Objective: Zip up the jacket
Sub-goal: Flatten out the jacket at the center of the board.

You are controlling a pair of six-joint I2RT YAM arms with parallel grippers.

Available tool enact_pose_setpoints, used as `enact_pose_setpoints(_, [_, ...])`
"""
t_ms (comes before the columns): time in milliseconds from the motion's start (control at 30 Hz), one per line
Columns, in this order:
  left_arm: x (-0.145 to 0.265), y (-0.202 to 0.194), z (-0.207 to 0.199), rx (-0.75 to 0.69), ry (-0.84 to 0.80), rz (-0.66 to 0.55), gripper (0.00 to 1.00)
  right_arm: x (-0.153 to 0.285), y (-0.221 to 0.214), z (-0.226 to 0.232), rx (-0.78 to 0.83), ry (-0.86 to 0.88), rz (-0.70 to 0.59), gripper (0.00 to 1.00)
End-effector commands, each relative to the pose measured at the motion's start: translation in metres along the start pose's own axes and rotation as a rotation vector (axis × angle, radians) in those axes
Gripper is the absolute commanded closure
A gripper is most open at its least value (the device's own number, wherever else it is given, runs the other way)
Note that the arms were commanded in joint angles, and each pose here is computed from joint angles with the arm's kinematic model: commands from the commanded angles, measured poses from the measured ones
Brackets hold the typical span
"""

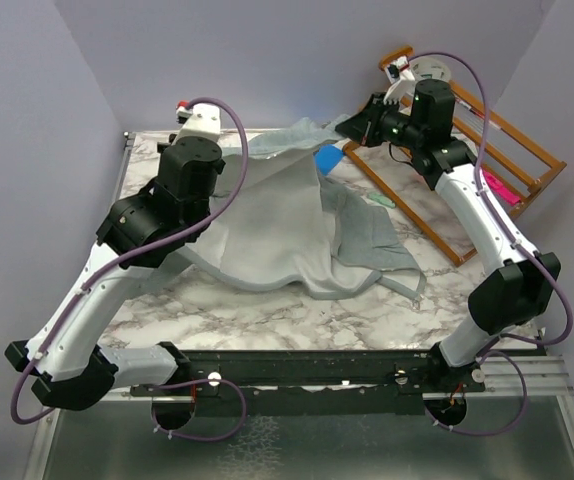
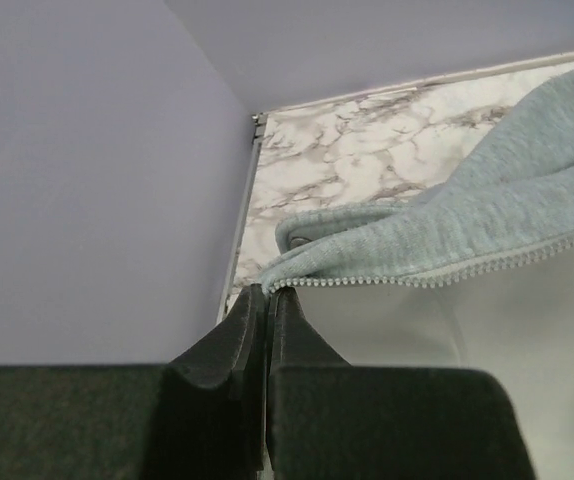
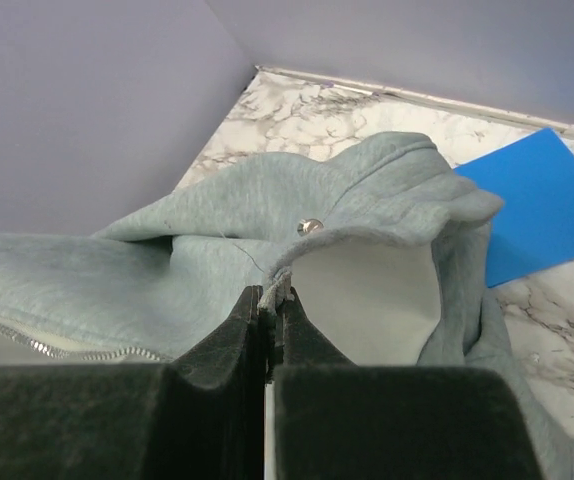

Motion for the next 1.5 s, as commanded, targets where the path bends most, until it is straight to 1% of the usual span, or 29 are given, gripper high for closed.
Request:
enact_pose_setpoints(0, [0.004,-0.015,-0.021,0.000,-0.161,0.011,1.00,-0.006,-0.009,-0.018,-0.015,-0.051,-0.013,1.00])
enact_pose_setpoints(100, [0.008,-0.078,-0.085,0.077,-0.425,0.175,1.00,-0.016,-0.027,-0.035,-0.043,-0.101,-0.003,1.00])
enact_pose_setpoints(133, [0.012,-0.105,-0.110,0.101,-0.509,0.247,1.00,-0.020,-0.032,-0.040,-0.051,-0.109,0.001,1.00])
enact_pose_setpoints(200, [0.027,-0.149,-0.156,0.166,-0.671,0.349,1.00,-0.029,-0.042,-0.049,-0.058,-0.114,0.004,1.00])
enact_pose_setpoints(267, [0.044,-0.181,-0.194,0.255,-0.799,0.386,1.00,-0.038,-0.051,-0.057,-0.065,-0.123,0.016,1.00])
enact_pose_setpoints(300, [0.050,-0.190,-0.212,0.313,-0.853,0.384,1.00,-0.042,-0.053,-0.061,-0.065,-0.127,0.017,1.00])
enact_pose_setpoints(367, [0.057,-0.214,-0.233,0.363,-0.911,0.427,1.00,-0.050,-0.058,-0.068,-0.059,-0.136,0.020,1.00])
enact_pose_setpoints(400, [0.058,-0.224,-0.241,0.374,-0.928,0.448,0.94,-0.054,-0.059,-0.071,-0.053,-0.136,0.020,1.00])
enact_pose_setpoints(433, [0.058,-0.232,-0.247,0.384,-0.939,0.466,0.82,-0.058,-0.060,-0.073,-0.047,-0.133,0.022,1.00])
enact_pose_setpoints(467, [0.058,-0.242,-0.252,0.382,-0.946,0.485,0.72,-0.062,-0.062,-0.075,-0.045,-0.126,0.027,1.00])
enact_pose_setpoints(500, [0.058,-0.244,-0.255,0.387,-0.957,0.490,0.60,-0.066,-0.062,-0.076,-0.036,-0.116,0.022,1.00])
enact_pose_setpoints(533, [0.058,-0.245,-0.257,0.390,-0.960,0.491,0.46,-0.071,-0.061,-0.077,-0.026,-0.105,0.014,1.00])
enact_pose_setpoints(633, [0.051,-0.243,-0.252,0.398,-0.916,0.458,0.20,-0.085,-0.061,-0.080,0.004,-0.064,0.003,1.00])
enact_pose_setpoints(667, [0.048,-0.240,-0.247,0.398,-0.890,0.442,0.14,-0.090,-0.061,-0.081,0.016,-0.047,0.000,1.00])
enact_pose_setpoints(767, [0.037,-0.234,-0.234,0.393,-0.822,0.411,0.03,-0.105,-0.058,-0.086,0.042,-0.018,-0.029,1.00])
enact_pose_setpoints(800, [0.033,-0.233,-0.229,0.391,-0.798,0.407,0.01,-0.110,-0.056,-0.088,0.049,-0.015,-0.043,0.99])
enact_pose_setpoints(867, [0.022,-0.239,-0.220,0.388,-0.741,0.412,0.01,-0.122,-0.056,-0.096,0.055,-0.013,-0.056,0.99])
enact_pose_setpoints(1033, [-0.022,-0.266,-0.185,0.428,-0.491,0.467,0.01,-0.160,-0.064,-0.107,0.082,0.014,-0.042,0.97])
enact_pose_setpoints(1167, [-0.040,-0.283,-0.173,0.448,-0.414,0.493,0.01,-0.181,-0.082,-0.120,0.101,-0.040,0.006,0.96])
enact_pose_setpoints(1200, [-0.043,-0.287,-0.173,0.439,-0.402,0.498,0.01,-0.182,-0.085,-0.125,0.098,-0.071,0.019,0.91])
enact_pose_setpoints(1267, [-0.049,-0.296,-0.172,0.413,-0.374,0.517,0.01,-0.176,-0.087,-0.130,0.110,-0.117,0.035,0.74])
enact_pose_setpoints(1333, [-0.054,-0.301,-0.170,0.393,-0.343,0.527,0.01,-0.163,-0.089,-0.134,0.119,-0.183,0.062,0.62])
enact_pose_setpoints(1400, [-0.059,-0.298,-0.165,0.389,-0.306,0.525,0.01,-0.142,-0.087,-0.134,0.142,-0.244,0.081,0.56])
enact_pose_setpoints(1467, [-0.061,-0.288,-0.157,0.402,-0.278,0.496,0.01,-0.117,-0.082,-0.132,0.156,-0.312,0.103,0.50])
Point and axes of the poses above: each gripper's point midway between its finger pads, its own x axis back along the fingers, its own z axis along the line the jaws close on, y = z × x, the point moved 2 cm from there along x, back along the fingers, and after that the axes turned 6 degrees about x, right-handed, at the moved point
